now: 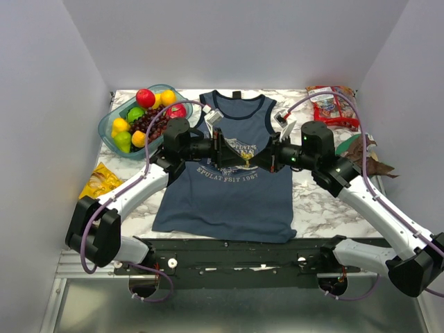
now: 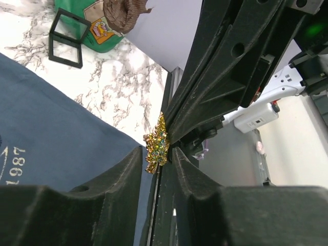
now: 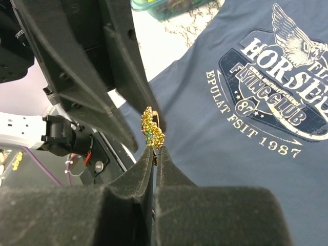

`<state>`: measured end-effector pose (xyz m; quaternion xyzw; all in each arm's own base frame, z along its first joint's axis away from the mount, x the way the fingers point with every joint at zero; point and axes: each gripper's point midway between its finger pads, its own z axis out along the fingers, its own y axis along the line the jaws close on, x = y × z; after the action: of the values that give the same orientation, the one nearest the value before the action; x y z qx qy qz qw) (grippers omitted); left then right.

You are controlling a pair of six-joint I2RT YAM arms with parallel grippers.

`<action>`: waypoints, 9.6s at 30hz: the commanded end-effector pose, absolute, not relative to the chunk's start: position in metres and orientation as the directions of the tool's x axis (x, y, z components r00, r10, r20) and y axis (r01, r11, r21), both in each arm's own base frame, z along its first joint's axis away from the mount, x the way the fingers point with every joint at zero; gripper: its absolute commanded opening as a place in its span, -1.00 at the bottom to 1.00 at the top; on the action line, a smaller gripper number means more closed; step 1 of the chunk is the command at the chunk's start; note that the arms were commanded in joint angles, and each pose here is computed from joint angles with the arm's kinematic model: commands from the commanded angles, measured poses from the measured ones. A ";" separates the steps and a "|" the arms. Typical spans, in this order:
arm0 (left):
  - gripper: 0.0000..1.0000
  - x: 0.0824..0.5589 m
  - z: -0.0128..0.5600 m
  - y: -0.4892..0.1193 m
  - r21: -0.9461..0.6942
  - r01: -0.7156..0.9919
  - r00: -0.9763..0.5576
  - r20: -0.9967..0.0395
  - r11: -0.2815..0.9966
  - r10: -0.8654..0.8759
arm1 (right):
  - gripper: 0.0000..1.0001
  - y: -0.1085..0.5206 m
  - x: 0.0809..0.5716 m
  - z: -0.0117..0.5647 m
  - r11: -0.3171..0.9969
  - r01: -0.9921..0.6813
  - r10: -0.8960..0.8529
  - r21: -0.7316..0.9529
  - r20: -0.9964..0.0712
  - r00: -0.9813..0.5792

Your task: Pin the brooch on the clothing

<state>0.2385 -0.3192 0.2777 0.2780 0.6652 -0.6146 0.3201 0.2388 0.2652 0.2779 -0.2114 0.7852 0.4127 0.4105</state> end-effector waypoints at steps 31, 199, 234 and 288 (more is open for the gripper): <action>-1.00 0.273 0.235 -0.296 -0.305 0.755 -0.467 -0.872 0.580 0.149 | 0.19 0.265 0.269 0.277 0.691 -0.190 0.465 0.697 -0.631 -0.621; -1.00 0.305 0.218 -0.236 0.000 0.563 -0.472 -0.821 0.826 0.322 | 0.70 0.185 0.275 0.238 0.914 -0.158 0.260 0.373 -0.841 -0.475; -1.00 0.344 0.138 -0.221 0.689 0.478 -0.578 -0.220 0.545 0.786 | 0.79 0.124 0.303 0.155 0.978 0.118 0.209 0.173 -0.785 -0.583; -1.00 0.482 0.101 -0.337 -0.710 0.379 -0.789 -0.583 0.594 -0.194 | 0.13 0.210 0.471 0.078 0.977 0.150 0.210 0.149 -0.607 -0.767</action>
<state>0.4797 -0.3277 0.1014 0.0598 0.8554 -0.3971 0.3272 0.4714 0.2068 0.0920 0.0818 0.9303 0.0780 0.3490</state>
